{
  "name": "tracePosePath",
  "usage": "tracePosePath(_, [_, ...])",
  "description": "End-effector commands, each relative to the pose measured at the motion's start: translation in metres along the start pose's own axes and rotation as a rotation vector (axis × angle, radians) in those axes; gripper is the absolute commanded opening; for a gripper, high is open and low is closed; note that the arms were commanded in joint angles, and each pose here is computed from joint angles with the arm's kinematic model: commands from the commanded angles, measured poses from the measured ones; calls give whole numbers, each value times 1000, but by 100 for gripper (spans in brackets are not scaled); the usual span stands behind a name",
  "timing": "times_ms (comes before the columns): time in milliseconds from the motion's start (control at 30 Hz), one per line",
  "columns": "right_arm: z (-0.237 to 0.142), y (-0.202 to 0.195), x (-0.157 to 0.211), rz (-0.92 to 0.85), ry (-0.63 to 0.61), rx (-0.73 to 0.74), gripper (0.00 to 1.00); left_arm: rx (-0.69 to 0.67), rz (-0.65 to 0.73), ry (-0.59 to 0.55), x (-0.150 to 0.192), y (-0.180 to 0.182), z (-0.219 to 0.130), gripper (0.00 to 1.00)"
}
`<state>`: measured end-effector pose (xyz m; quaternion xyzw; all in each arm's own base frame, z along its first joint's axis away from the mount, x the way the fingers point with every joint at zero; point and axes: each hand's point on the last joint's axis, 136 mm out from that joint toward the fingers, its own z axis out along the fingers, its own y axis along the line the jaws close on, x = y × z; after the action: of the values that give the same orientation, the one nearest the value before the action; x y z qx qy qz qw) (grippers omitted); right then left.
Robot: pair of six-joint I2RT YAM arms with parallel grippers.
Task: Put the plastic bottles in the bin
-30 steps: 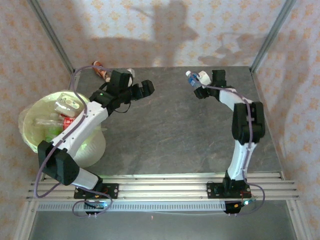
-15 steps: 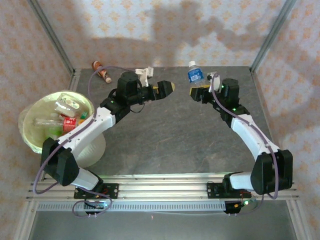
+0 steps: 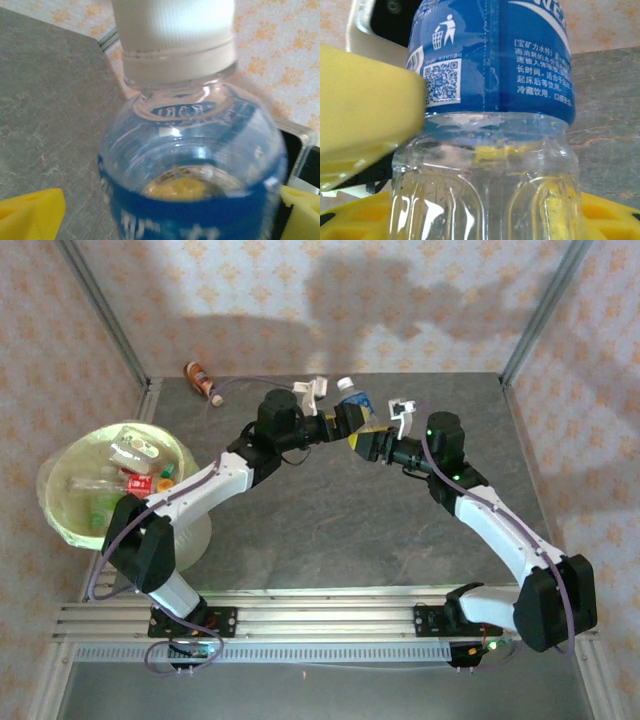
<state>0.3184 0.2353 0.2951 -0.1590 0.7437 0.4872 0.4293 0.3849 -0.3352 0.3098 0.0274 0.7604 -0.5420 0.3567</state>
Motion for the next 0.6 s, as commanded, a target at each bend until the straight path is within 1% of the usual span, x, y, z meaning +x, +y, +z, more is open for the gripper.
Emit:
tracePosePath(0, [1, 25, -4, -50, -14, -102, 51, 57, 23, -44, -8, -18, 0, 100])
tracePosePath(67, [1, 27, 0, -55, -2, -117, 51, 37, 21, -62, -9, -14, -1, 97])
tracePosePath(133, [1, 29, 2, -53, 6, -128, 52, 12, 14, -82, -11, -8, -2, 96])
tracePosePath(200, [1, 31, 4, -49, 15, -141, 52, 18, 7, -105, -13, -8, -3, 94])
tracePosePath(267, [1, 31, 5, -43, 22, -139, 52, 49, 4, -127, -16, -12, -5, 89])
tracePosePath(333, [1, 31, 6, -41, 25, -141, 53, 56, 3, -135, -17, -14, -6, 80])
tracePosePath(367, [1, 30, 6, -40, 27, -139, 55, 50, -1, -133, -16, -12, -6, 77])
tracePosePath(467, [2, 28, 8, -31, 38, -135, 58, 26, -9, -139, -16, -8, -7, 74])
tracePosePath(567, [4, 25, 11, -14, 58, -122, 67, 3, -5, -158, -18, -4, -11, 69])
